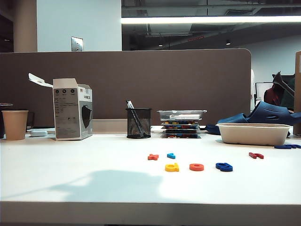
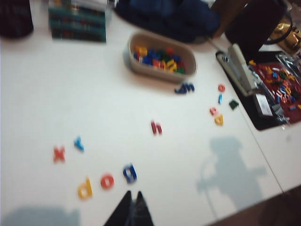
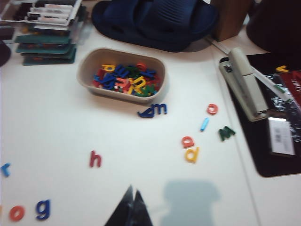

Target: Select the appropriate letters from the row of letter magnets placed on the table to arrange into the word "dog".

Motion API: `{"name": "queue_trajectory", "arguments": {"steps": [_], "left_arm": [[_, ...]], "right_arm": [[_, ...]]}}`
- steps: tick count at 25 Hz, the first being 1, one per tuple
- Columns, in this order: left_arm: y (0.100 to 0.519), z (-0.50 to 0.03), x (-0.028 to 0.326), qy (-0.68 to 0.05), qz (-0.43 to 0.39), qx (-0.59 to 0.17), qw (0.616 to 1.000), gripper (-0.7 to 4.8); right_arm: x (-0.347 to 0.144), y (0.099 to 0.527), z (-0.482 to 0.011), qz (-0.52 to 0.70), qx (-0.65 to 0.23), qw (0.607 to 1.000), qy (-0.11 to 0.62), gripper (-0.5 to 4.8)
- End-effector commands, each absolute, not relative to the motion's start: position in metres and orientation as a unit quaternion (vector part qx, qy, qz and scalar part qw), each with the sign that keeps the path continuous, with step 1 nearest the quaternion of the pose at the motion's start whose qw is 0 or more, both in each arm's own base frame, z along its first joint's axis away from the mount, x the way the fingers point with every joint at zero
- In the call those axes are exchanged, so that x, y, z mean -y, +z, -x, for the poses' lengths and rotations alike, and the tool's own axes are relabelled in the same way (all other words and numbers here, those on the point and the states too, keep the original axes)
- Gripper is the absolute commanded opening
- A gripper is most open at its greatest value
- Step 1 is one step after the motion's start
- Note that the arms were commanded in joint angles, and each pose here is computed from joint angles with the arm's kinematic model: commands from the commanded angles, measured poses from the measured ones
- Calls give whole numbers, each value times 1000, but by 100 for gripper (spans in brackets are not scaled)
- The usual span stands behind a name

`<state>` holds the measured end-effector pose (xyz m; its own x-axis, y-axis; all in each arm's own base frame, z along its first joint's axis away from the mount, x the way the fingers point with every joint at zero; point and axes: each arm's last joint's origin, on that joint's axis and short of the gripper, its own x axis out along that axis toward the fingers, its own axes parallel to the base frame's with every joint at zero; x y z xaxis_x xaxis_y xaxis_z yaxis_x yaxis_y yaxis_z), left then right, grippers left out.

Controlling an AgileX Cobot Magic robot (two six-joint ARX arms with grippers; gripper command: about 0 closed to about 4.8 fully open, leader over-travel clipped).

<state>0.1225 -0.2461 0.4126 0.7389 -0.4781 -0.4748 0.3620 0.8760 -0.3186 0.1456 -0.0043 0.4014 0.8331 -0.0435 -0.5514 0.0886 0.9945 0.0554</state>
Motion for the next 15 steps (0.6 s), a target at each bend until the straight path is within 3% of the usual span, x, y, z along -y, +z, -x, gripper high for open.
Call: {"name": "queue_trajectory", "arguments": {"steps": [1,3,9,15], "left_arm": [[433,-135,240,-246,65,-213,943,-5],[445,-146,230,-235,42,-187,953,-6],[498,-190,158,-159,2,-125,979,-6],[519,-202,92,-65,-25,-86,994,-5]], "right_arm": [[7,397,-134,-47,-262,964,-26,-6],[10,391,-126,-48,-253,966,-34,-6],[9,368,-101,-49,-207,977,-34,-6],[7,351,-87,-48,-186,981,-34,-6]]}}
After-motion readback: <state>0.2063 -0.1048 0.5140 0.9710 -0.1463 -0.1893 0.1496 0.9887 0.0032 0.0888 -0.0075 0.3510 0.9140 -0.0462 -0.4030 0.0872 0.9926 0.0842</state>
